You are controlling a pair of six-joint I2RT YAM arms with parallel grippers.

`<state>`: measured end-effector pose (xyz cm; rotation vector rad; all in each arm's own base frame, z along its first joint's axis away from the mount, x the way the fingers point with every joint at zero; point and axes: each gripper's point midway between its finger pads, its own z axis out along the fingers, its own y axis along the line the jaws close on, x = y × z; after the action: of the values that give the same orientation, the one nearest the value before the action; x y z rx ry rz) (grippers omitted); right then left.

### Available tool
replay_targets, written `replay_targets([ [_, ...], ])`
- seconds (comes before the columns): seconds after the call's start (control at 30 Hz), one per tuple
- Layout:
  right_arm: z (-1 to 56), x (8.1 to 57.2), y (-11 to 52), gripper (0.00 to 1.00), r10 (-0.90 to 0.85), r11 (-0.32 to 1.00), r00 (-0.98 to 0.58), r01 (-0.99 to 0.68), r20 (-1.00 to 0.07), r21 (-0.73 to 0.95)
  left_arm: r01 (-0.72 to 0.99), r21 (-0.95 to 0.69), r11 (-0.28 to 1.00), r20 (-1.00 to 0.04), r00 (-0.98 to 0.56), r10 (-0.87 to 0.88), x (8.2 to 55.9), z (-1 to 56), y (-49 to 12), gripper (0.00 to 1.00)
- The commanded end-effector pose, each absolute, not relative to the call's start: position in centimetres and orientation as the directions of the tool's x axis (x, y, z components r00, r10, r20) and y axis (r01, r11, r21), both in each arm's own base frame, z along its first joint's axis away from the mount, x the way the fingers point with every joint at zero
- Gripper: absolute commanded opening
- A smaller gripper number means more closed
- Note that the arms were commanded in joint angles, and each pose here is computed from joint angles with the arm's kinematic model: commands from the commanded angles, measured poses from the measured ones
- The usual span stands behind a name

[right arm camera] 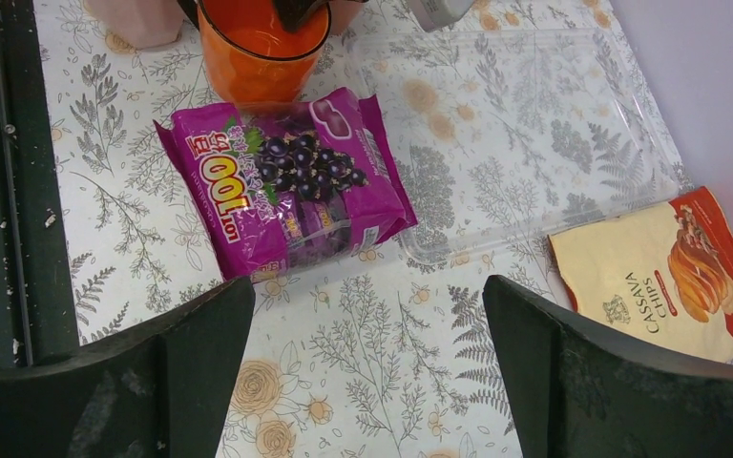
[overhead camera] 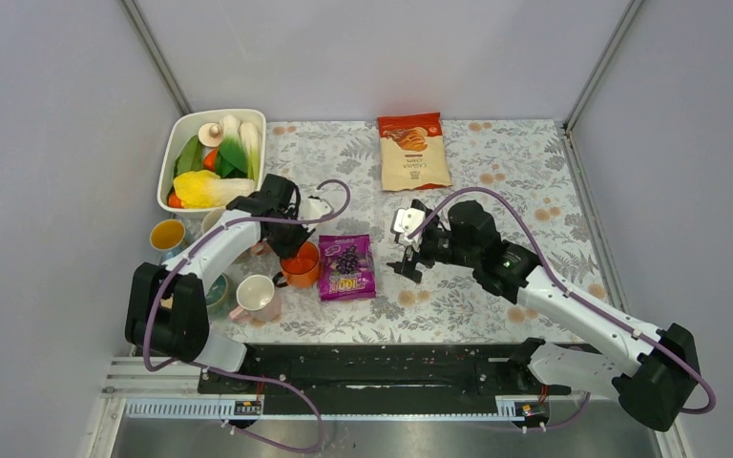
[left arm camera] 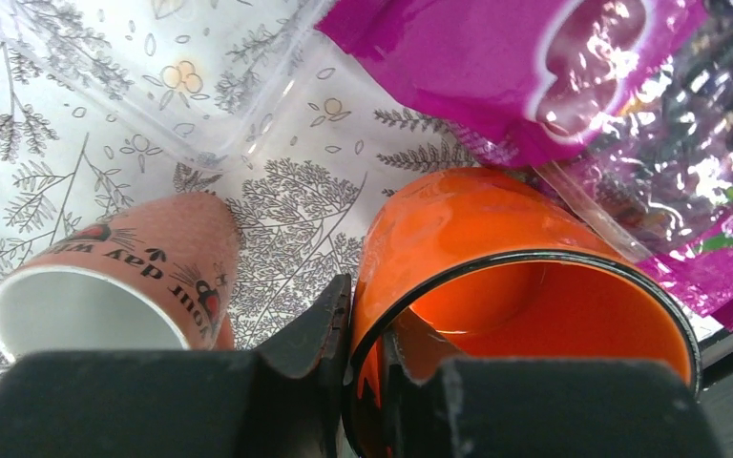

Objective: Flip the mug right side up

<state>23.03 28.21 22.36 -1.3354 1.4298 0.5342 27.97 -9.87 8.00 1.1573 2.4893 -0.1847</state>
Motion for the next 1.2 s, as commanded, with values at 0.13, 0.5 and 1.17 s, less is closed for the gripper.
replay_targets([
  [0.13, 23.8, 22.9, 28.7, 1.0, -0.385, 0.275, 0.216, -0.901, -0.897, -0.335, 0.883, -0.003, 0.469, -0.461, -0.418, 0.783, 24.2, 7.5, -11.4, 0.0],
  [0.5, 23.6, 22.8, 29.0, 1.0, -0.384, 0.262, 0.212, -0.908, -0.899, -0.326, 0.886, -0.007, 0.463, -0.438, -0.419, 0.795, 24.7, 6.0, -11.7, 0.0],
  [1.17, 24.1, 22.3, 29.1, 0.99, -0.36, 0.258, 0.204, -0.916, -0.91, -0.308, 0.854, -0.073, 0.515, -0.53, -0.471, 0.705, 24.0, 14.7, -12.2, 0.99],
])
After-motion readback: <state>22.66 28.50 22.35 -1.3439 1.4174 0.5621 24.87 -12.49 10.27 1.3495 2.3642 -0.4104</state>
